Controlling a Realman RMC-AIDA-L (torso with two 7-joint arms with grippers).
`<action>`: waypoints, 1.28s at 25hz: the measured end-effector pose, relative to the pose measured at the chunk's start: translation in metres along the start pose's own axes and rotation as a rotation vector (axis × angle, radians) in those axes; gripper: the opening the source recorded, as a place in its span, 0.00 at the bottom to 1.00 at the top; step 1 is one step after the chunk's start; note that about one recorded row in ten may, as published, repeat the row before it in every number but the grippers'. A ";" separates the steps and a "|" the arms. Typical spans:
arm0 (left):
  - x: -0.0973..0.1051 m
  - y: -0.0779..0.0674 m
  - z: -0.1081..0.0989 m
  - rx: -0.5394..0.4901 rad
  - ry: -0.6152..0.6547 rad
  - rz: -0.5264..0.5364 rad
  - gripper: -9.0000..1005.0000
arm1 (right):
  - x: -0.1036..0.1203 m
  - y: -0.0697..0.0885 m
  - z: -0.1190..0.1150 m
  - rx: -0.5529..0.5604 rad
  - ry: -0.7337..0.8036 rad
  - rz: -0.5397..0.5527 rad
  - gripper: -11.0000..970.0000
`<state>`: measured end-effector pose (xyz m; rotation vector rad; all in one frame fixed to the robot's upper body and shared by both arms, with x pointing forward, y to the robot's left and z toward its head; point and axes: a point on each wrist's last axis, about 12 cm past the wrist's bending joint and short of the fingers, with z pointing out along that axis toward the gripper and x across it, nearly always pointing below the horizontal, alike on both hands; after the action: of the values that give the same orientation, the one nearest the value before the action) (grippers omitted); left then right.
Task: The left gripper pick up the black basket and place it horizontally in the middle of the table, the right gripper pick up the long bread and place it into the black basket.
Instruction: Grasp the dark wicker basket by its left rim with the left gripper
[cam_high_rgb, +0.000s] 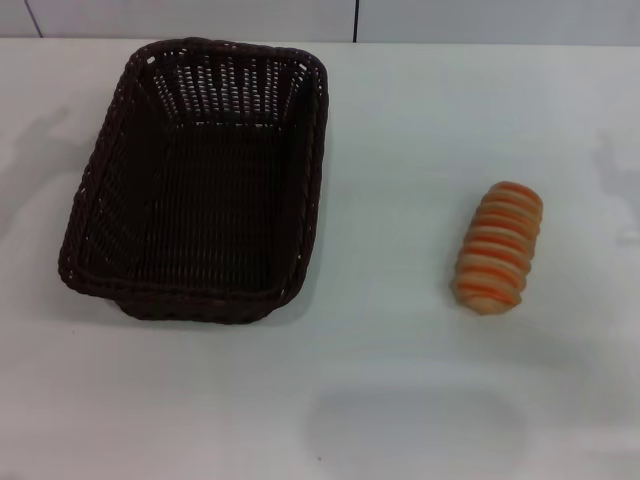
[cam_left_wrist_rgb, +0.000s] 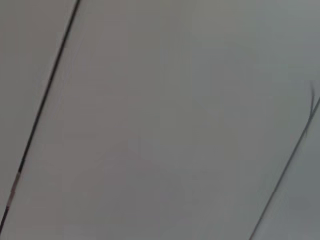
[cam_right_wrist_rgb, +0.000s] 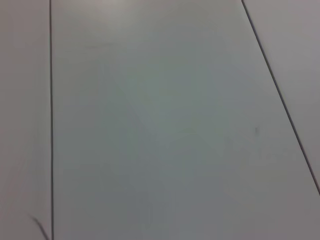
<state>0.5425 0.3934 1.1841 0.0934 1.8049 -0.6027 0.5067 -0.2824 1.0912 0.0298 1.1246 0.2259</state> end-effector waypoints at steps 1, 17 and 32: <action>-0.011 -0.009 0.004 -0.015 0.051 0.019 0.83 | -0.001 -0.002 0.002 0.004 0.003 -0.003 0.70; -0.032 -0.095 0.051 -0.266 0.437 0.229 0.83 | 0.000 -0.010 0.018 0.010 0.066 -0.132 0.70; 0.008 -0.110 0.076 -0.317 0.624 0.186 0.82 | 0.001 -0.015 0.024 0.013 0.080 -0.157 0.70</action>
<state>0.5664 0.2629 1.2010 0.2509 2.4389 -0.1473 0.5312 -0.2950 1.0986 -0.0563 1.2021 0.0799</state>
